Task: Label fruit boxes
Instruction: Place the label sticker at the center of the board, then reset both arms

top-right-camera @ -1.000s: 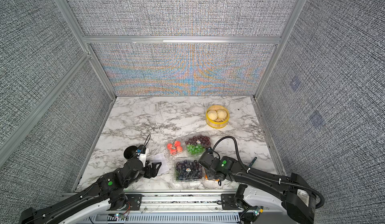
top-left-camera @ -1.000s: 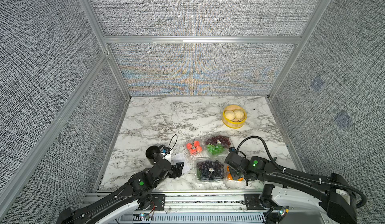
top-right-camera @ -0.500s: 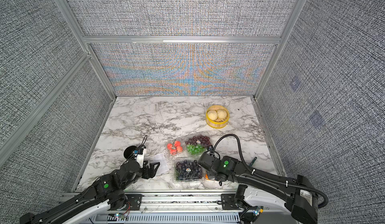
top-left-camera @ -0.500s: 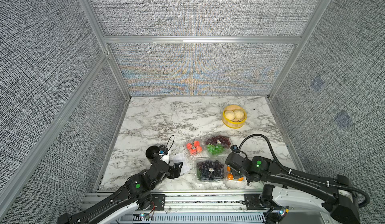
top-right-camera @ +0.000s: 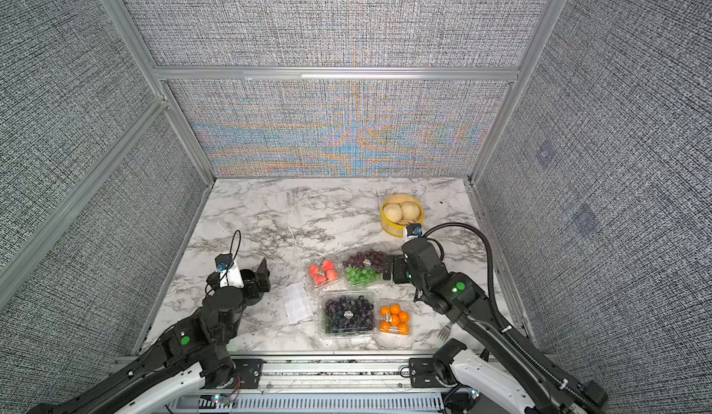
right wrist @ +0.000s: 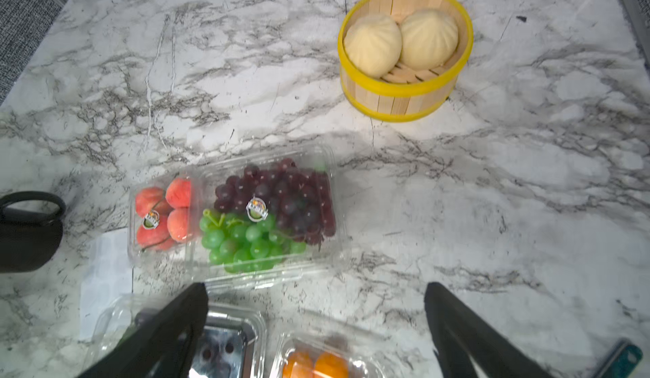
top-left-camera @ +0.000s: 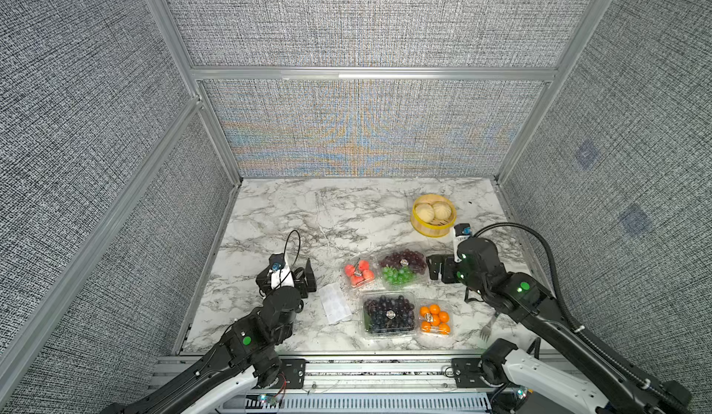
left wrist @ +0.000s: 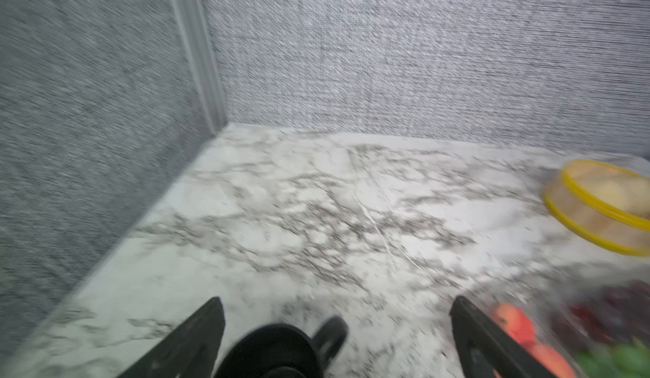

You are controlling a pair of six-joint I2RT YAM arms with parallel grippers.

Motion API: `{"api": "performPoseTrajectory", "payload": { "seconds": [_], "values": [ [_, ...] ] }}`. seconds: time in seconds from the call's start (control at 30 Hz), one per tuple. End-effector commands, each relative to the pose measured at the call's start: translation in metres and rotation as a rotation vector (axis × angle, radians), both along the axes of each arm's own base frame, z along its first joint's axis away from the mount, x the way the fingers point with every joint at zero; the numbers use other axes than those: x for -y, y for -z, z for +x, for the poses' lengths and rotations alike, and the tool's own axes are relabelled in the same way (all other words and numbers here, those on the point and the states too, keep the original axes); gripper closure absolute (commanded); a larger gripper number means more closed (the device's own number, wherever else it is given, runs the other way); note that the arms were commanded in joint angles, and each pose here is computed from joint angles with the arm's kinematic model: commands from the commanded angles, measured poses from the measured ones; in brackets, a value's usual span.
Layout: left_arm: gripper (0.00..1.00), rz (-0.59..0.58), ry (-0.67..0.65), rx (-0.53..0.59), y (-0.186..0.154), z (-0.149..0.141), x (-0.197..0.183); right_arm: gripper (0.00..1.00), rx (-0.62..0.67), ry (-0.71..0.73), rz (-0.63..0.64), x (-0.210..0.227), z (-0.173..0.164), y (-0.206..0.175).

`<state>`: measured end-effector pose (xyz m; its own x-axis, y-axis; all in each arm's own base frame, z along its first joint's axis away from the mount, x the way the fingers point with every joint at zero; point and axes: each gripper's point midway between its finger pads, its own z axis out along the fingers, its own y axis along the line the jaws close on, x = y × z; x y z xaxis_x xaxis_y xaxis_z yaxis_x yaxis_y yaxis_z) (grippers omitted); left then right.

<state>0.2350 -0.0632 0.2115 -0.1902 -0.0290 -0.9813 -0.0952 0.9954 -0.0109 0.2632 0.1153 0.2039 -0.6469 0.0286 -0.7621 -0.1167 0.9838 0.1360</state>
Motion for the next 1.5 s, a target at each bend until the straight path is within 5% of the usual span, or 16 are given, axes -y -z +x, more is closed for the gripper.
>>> {"api": "performPoseTrajectory", "payload": {
  "seconds": [0.0, 0.17, 0.4, 0.67, 0.93, 1.47],
  "values": [
    [0.00, 0.120, -0.172, 0.112, -0.030, 0.012, -0.034, 0.01, 0.161, 0.099, -0.081, 0.028, 0.040, -0.020],
    [0.00, 0.087, -0.230, 0.103, -0.001, 0.044, -0.068, 0.01, 0.255, 0.303, -0.130, 0.089, 0.083, 0.007],
    [0.00, 0.133, -0.250, -0.003, 0.039, 0.094, -0.081, 0.01, 0.364, 0.310, -0.345, 0.115, 0.106, 0.040],
    [0.00, 0.109, -0.208, -0.018, 0.085, 0.141, -0.082, 0.01, 0.331, 0.360, -0.237, 0.139, 0.121, 0.094],
    [0.00, 0.040, -0.169, -0.032, 0.091, 0.138, -0.085, 0.01, 0.378, 0.226, -0.258, 0.113, 0.124, 0.109],
    [0.00, 0.052, -0.006, -0.094, 0.109, 0.157, -0.062, 0.01, 0.352, 0.279, -0.258, 0.122, 0.127, 0.111]
  ]
}}
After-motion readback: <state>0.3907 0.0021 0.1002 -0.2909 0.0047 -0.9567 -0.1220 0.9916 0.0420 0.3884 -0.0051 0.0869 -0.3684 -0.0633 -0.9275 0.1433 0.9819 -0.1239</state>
